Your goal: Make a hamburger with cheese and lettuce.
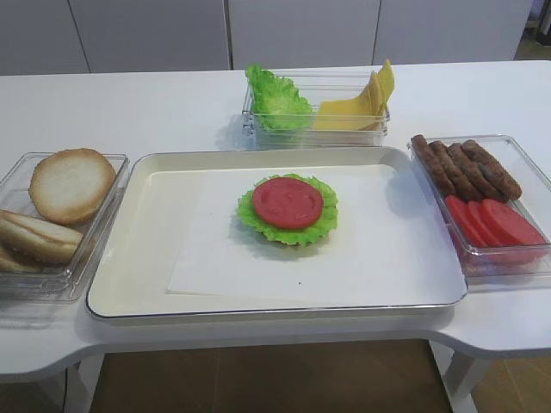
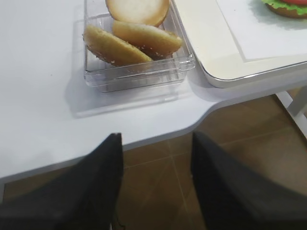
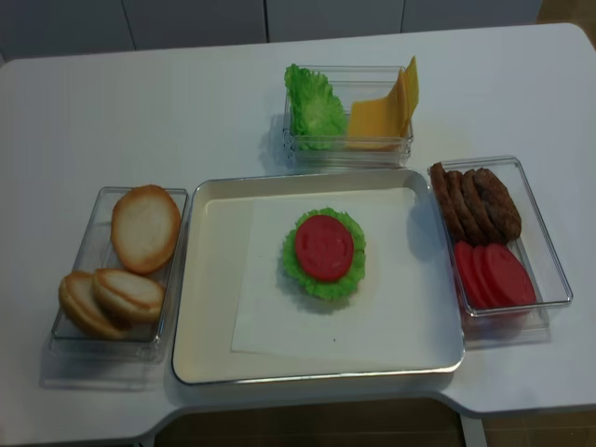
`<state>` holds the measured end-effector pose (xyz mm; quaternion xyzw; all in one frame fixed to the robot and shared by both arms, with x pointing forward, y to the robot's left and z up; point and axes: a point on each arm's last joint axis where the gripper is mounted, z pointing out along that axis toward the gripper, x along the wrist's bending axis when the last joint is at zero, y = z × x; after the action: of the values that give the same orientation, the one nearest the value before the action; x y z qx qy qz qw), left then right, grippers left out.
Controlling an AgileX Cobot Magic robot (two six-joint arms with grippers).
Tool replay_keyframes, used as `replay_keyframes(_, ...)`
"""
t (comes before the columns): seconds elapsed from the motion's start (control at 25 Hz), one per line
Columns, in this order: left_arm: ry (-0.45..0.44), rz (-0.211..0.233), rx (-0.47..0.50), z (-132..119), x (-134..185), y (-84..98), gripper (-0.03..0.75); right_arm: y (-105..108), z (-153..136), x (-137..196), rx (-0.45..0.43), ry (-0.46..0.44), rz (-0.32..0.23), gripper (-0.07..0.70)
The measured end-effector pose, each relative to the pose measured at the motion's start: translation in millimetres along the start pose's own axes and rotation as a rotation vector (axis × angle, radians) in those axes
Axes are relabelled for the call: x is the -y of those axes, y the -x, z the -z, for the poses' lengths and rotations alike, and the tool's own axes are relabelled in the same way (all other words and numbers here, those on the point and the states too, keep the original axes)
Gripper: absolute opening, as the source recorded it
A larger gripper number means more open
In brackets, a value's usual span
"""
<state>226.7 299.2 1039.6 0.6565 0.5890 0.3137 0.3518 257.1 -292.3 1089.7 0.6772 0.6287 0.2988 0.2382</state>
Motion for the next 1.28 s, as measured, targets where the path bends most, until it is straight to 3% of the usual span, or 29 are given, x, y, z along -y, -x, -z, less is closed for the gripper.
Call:
replay_keyframes(0.16, 0.000, 0.000, 0.000, 0.0, 0.0, 0.0, 0.342, -0.8, 7.2, 6.7, -0.012, 0.045, 0.001, 0.319)
replay_keyframes(0.32, 0.000, 0.000, 0.000, 0.0, 0.0, 0.0, 0.342, -6.7, 13.0, 12.5, -0.080, 0.080, -0.012, 0.319)
replay_keyframes(0.6, 0.000, 0.000, 0.000, 0.0, 0.0, 0.0, 0.342, -10.1, 29.5, 31.4, -0.131, 0.202, -0.006, 0.319)
replay_keyframes(0.96, 0.000, 0.000, 0.000, 0.0, 0.0, 0.0, 0.342, -9.7, 40.7, 48.6, -0.127, 0.303, 0.085, 0.320)
replay_keyframes(1.12, 0.000, 0.000, 0.000, 0.0, 0.0, 0.0, 0.342, -9.1, 34.7, 50.6, -0.119, 0.287, 0.136, 0.371)
replay_keyframes(1.28, 0.000, 0.000, 0.000, 0.0, 0.0, 0.0, 0.342, -5.3, 21.6, 53.6, -0.086, 0.242, 0.152, 0.420)
